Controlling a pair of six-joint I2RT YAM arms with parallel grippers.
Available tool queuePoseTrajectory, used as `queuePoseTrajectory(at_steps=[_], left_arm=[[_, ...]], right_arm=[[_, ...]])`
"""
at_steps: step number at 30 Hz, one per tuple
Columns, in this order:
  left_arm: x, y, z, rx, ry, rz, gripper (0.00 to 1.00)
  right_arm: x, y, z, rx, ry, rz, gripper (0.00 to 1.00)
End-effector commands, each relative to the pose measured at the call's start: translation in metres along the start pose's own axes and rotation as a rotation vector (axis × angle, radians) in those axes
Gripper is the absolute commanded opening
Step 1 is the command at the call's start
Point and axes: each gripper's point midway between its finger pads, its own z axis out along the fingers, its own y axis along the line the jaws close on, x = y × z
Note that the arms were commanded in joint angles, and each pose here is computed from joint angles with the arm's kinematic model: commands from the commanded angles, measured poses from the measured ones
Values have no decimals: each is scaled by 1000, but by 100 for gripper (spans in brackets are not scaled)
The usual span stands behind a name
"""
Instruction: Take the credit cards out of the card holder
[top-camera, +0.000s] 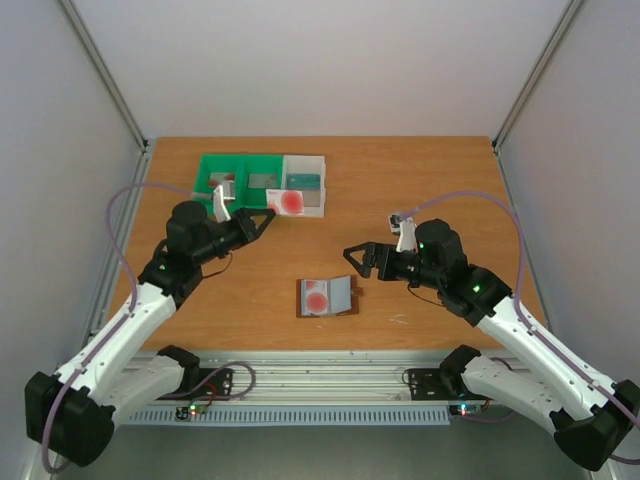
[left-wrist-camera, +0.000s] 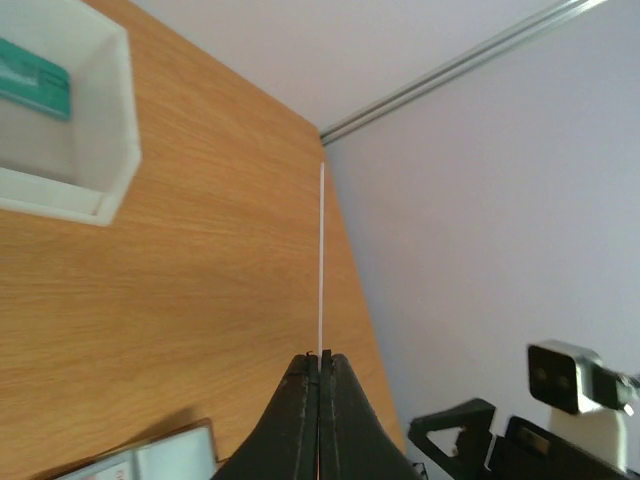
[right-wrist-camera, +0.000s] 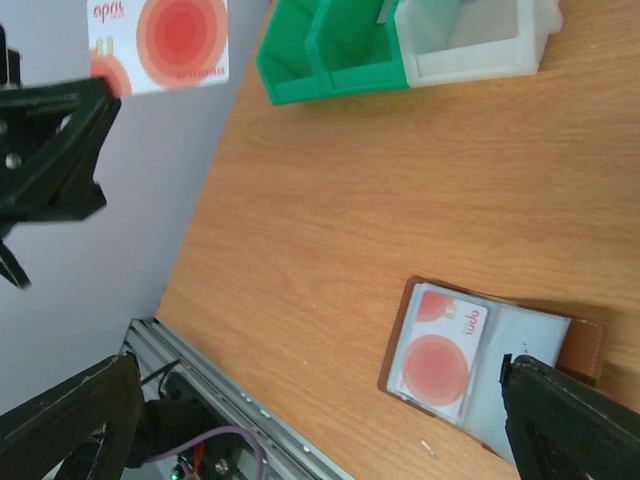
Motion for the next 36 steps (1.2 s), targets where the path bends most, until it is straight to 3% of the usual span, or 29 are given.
queuePoseTrajectory(at_steps=[1, 22, 36], left_arm=[[-9, 20, 2, -77, 87, 19, 0], [-152, 143, -25, -453, -36, -17, 0], [-186, 225, 14, -587, 119, -43, 0]], right_arm=[[-6, 4, -15, 18, -27, -74, 98], [-6, 5, -28, 25, -46, -108, 98], [-13, 6, -22, 44, -49, -111, 99]])
